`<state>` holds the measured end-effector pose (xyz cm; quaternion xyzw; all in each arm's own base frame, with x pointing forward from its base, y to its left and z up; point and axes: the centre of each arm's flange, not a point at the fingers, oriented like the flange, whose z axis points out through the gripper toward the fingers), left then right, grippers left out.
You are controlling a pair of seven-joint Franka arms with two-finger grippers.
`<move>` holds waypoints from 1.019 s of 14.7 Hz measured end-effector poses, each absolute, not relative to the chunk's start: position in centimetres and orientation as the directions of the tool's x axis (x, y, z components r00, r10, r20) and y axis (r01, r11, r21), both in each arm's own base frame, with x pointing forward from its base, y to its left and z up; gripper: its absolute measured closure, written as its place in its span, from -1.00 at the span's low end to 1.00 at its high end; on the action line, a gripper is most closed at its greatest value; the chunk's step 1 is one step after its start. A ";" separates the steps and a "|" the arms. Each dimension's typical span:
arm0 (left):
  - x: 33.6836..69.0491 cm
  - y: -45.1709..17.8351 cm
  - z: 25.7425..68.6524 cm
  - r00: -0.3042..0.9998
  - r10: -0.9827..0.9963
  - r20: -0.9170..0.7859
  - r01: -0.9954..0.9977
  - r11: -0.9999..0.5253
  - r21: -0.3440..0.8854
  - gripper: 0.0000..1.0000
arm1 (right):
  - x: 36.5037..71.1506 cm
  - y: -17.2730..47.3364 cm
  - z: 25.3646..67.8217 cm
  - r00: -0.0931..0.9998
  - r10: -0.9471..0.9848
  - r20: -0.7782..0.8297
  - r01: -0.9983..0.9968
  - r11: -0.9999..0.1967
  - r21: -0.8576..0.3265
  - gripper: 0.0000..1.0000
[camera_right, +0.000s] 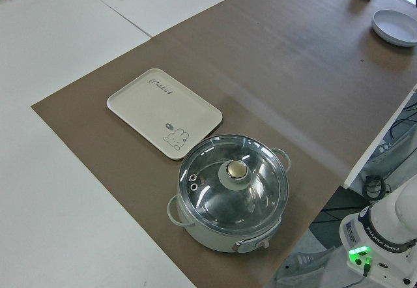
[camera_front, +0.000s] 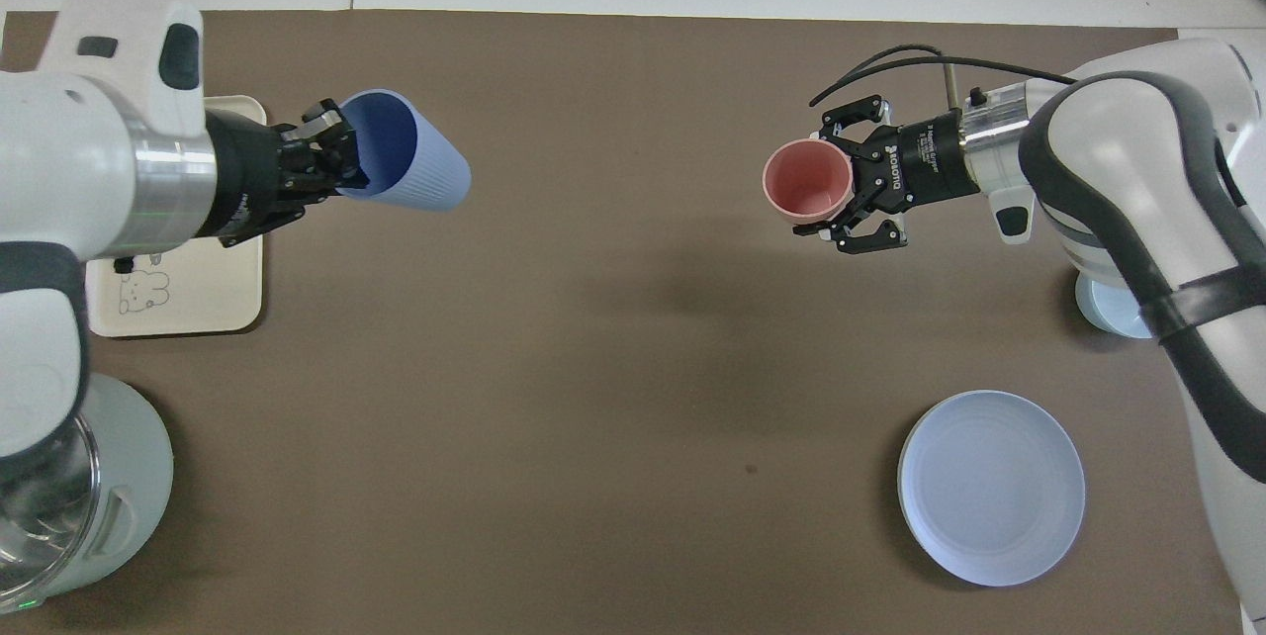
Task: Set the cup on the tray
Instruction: 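Lower the blue cup onto the tray while the right gripper withdraws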
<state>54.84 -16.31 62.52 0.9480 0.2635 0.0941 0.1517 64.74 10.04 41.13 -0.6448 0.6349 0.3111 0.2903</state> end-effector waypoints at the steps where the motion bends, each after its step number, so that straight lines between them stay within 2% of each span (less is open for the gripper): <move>1: 55.6 -13.0 61.6 0.854 0.507 0.113 0.453 -0.834 0.316 0.89 | 65.1 9.0 40.1 -0.030 -0.622 -0.782 -0.999 0.002 0.038 -0.59; 5: 55.9 0.7 57.1 0.896 0.415 0.158 0.374 -0.897 0.235 0.89 | 66.1 3.7 34.6 -0.073 -0.596 -0.800 -0.997 0.033 0.067 -0.59; 8: 55.4 8.1 53.7 0.902 0.383 0.200 0.343 -0.916 0.210 0.89 | 66.6 1.0 31.7 -0.095 -0.591 -0.801 -0.995 0.052 0.079 -0.59; 12: 56.0 14.0 46.6 0.925 0.320 0.207 0.287 -0.942 0.174 0.89 | 66.5 -2.4 29.5 -0.075 -0.587 -0.806 -0.997 0.056 0.051 -0.59; 15: 56.7 14.9 42.3 0.912 0.342 0.227 0.300 -0.933 0.198 0.89 | 66.4 -4.0 28.9 -0.059 -0.591 -0.804 -0.998 0.055 0.032 -0.59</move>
